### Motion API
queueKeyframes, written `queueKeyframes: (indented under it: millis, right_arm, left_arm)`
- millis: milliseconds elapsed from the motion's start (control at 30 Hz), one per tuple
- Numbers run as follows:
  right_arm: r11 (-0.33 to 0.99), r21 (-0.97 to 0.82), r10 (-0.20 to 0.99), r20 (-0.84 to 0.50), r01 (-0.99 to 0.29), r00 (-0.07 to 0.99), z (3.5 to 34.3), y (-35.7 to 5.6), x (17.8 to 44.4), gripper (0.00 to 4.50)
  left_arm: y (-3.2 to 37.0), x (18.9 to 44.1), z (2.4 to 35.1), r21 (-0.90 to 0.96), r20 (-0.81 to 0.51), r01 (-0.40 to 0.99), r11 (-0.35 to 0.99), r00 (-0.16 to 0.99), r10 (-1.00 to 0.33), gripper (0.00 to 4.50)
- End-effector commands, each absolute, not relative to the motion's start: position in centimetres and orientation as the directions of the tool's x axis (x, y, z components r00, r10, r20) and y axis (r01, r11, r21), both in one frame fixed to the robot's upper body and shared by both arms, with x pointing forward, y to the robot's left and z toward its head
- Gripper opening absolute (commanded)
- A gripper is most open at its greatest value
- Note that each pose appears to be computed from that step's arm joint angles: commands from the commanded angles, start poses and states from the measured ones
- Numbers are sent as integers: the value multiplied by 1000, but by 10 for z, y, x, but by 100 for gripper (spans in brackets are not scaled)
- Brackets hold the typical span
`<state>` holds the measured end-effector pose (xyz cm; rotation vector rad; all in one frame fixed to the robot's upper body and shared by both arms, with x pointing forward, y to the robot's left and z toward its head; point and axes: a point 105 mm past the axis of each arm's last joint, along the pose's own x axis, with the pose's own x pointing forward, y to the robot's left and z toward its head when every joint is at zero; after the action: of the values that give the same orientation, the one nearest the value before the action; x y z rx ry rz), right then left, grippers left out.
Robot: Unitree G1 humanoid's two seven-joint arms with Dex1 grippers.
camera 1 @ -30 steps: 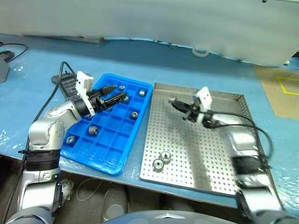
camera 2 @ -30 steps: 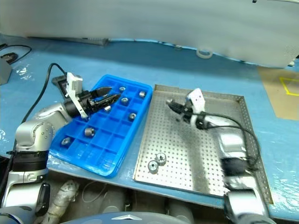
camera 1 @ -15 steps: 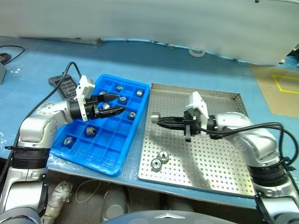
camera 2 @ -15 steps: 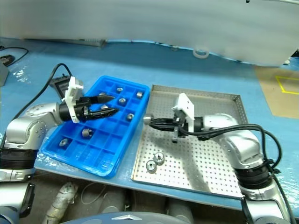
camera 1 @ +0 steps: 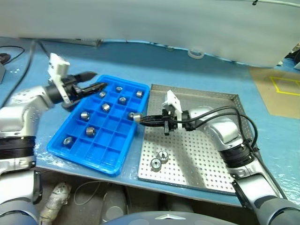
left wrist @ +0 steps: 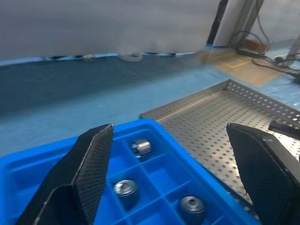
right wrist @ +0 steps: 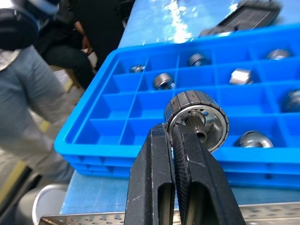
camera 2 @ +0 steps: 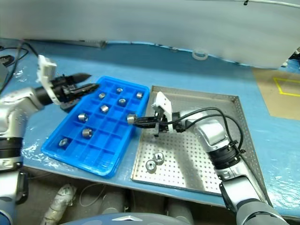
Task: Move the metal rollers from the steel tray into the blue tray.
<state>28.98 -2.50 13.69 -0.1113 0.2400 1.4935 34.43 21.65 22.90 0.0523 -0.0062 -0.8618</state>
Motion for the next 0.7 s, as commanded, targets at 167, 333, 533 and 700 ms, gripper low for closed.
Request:
queueKeyframes:
  millis: [167,333,533,700]
  right_arm:
    - [-79,70,983,-160,-994,-89,157,3,275,3]
    - [-135,213,980,-116,-968,-162,157,15,267,3]
    - [-51,297,986,-140,-954,-96,138,26,284,3]
    - [-49,285,981,-169,-957,-100,127,30,287,3]
  left_arm:
    - [234,327,227,88,-57,746,661,666,-744,409]
    - [218,311,209,28,-56,757,653,654,-755,409]
    - [213,302,198,-16,-57,738,675,673,-738,409]
    - [211,298,197,-23,-53,729,684,683,-729,409]
